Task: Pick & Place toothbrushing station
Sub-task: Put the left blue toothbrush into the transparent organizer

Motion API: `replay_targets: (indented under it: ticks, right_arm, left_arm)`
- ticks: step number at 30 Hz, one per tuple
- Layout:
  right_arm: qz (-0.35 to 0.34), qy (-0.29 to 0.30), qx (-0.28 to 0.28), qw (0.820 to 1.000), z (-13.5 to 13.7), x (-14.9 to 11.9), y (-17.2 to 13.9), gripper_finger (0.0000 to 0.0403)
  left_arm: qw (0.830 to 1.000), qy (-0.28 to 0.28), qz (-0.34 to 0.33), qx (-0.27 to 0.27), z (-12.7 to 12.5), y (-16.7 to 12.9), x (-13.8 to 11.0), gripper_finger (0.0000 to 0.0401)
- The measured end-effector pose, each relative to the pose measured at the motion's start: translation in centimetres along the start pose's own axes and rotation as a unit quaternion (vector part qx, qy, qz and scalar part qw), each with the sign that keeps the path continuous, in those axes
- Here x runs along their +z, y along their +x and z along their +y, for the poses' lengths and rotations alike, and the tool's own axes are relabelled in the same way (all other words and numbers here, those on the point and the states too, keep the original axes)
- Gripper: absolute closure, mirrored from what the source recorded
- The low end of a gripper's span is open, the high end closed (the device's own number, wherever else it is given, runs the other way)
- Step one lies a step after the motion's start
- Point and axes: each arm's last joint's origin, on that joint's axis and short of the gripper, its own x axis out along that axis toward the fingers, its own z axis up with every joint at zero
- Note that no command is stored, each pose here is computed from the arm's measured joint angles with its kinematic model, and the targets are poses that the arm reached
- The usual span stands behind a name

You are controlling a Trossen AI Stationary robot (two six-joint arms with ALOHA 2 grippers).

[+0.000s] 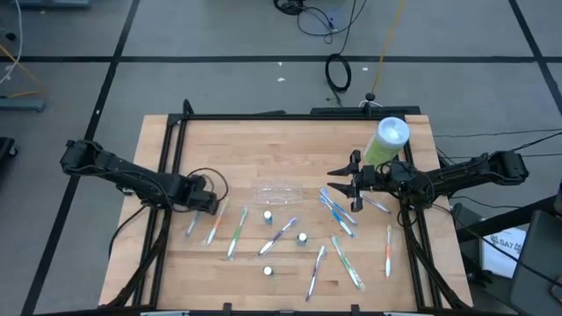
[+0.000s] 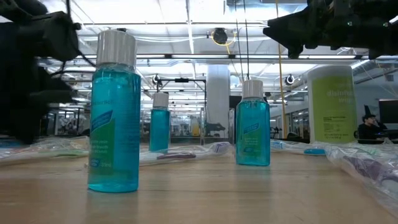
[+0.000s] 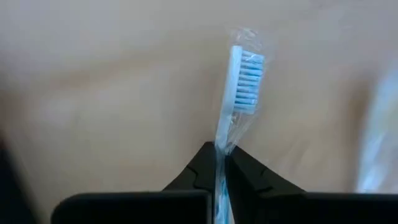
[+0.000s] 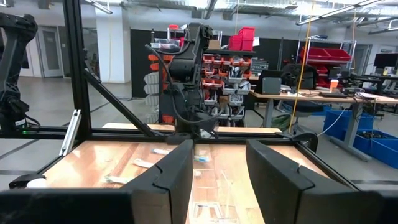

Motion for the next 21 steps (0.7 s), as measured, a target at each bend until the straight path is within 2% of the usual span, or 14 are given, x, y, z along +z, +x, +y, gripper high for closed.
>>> replay_targets:
  ticks: [6, 11, 14, 21]
  right_arm:
    - [-0.009, 0.001, -0.002, 1.0, 0.0, 0.2, 0.0, 0.0264]
    - [-0.009, 0.001, -0.002, 1.0, 0.0, 0.2, 0.0, 0.0263]
    - [-0.009, 0.001, -0.002, 1.0, 0.0, 0.2, 0.0, 0.0263]
    - [-0.008, 0.001, -0.001, 1.0, 0.0, 0.2, 0.0, 0.0263]
  left_arm:
    - [0.995, 0.038, -0.072, -0.05, -2.3, -3.1, 1.1, 0.0394]
    - [0.975, 0.082, -0.187, -0.093, -4.8, -7.1, 2.7, 0.0385]
    - [0.947, 0.112, -0.276, -0.118, -6.2, -9.4, 3.6, 0.0394]
    - [0.85, 0.186, -0.451, -0.197, -9.7, -13.7, 4.9, 0.0385]
